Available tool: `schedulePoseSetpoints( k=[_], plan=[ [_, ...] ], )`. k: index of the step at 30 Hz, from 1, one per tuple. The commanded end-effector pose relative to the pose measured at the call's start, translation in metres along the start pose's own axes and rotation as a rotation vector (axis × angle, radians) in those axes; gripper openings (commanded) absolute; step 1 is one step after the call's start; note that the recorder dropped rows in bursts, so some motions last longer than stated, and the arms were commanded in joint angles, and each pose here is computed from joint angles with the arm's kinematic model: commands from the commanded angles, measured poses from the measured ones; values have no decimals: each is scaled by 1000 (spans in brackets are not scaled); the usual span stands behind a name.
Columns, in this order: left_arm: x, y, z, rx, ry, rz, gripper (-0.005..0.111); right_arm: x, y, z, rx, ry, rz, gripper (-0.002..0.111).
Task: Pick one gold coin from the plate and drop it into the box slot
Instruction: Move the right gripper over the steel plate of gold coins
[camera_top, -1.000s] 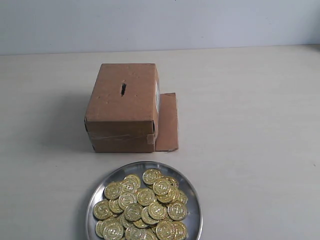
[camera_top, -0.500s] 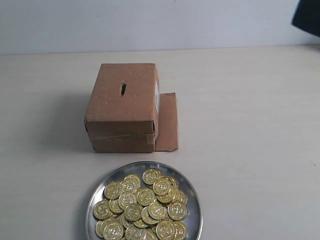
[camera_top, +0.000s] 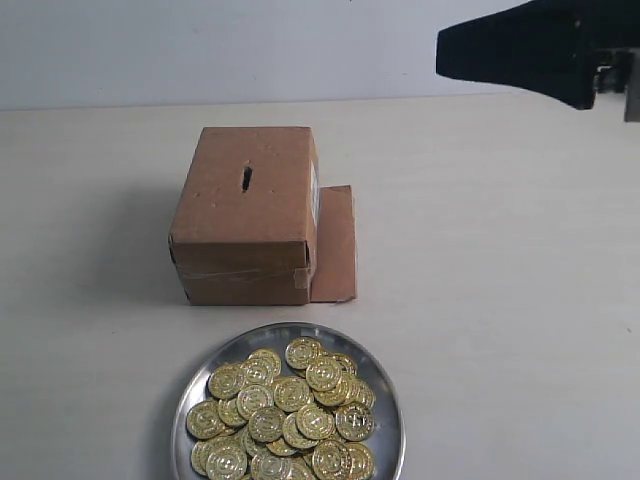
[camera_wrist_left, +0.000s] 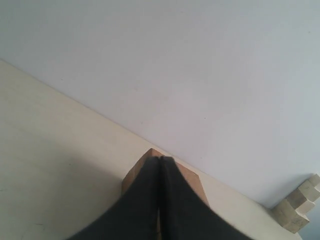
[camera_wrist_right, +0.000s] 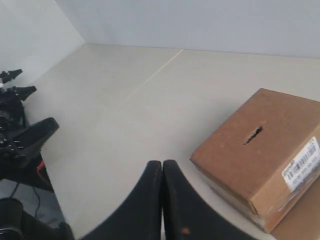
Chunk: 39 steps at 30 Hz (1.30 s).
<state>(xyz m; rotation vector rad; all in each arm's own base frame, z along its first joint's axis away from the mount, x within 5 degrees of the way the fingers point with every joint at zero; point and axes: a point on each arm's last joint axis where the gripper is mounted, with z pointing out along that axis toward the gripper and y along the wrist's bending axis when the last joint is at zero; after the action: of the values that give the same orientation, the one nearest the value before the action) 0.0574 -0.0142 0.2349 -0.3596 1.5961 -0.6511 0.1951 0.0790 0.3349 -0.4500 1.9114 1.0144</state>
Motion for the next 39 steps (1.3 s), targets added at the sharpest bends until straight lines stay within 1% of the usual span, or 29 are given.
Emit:
schedulePoseSetpoints(
  k=[1, 4, 6, 14, 20, 24, 26, 28, 31, 34, 36, 38, 39],
  plan=[
    [-2, -2, 0, 7, 5, 13, 0, 1, -18, 12, 43, 23, -78, 0],
    [-2, -2, 0, 7, 5, 13, 0, 2, -29, 17, 85, 34, -163, 0],
    [0, -2, 0, 4, 18, 15, 0, 2, -33, 19, 105, 37, -190, 0],
    [0, 0, 0, -14, 20, 113, 0, 2, -33, 19, 103, 38, -194, 0],
    [0, 0, 0, -15, 20, 118, 0, 2, -34, 19, 107, 36, -189, 0],
    [0, 0, 0, -15, 20, 118, 0, 2, -39, 20, 141, 33, -184, 0],
    [0, 0, 0, -15, 20, 118, 0, -1, -46, 19, 221, 13, -188, 0],
    [0, 0, 0, -15, 20, 118, 0, -6, -58, 16, 357, -33, -206, 0],
    [0, 0, 0, -15, 20, 118, 0, -17, -64, 11, 455, -150, -176, 0],
    [0, 0, 0, -15, 20, 118, 0, -26, -60, 6, 528, -253, -192, 0],
    [0, 0, 0, -15, 20, 118, 0, -28, -55, 9, 571, -287, -203, 0],
    [0, 0, 0, -15, 20, 118, 0, -24, -49, 16, 609, -257, -234, 0],
    [0, 0, 0, -15, 20, 118, 0, -20, -45, 21, 627, -209, -258, 0]
  ],
)
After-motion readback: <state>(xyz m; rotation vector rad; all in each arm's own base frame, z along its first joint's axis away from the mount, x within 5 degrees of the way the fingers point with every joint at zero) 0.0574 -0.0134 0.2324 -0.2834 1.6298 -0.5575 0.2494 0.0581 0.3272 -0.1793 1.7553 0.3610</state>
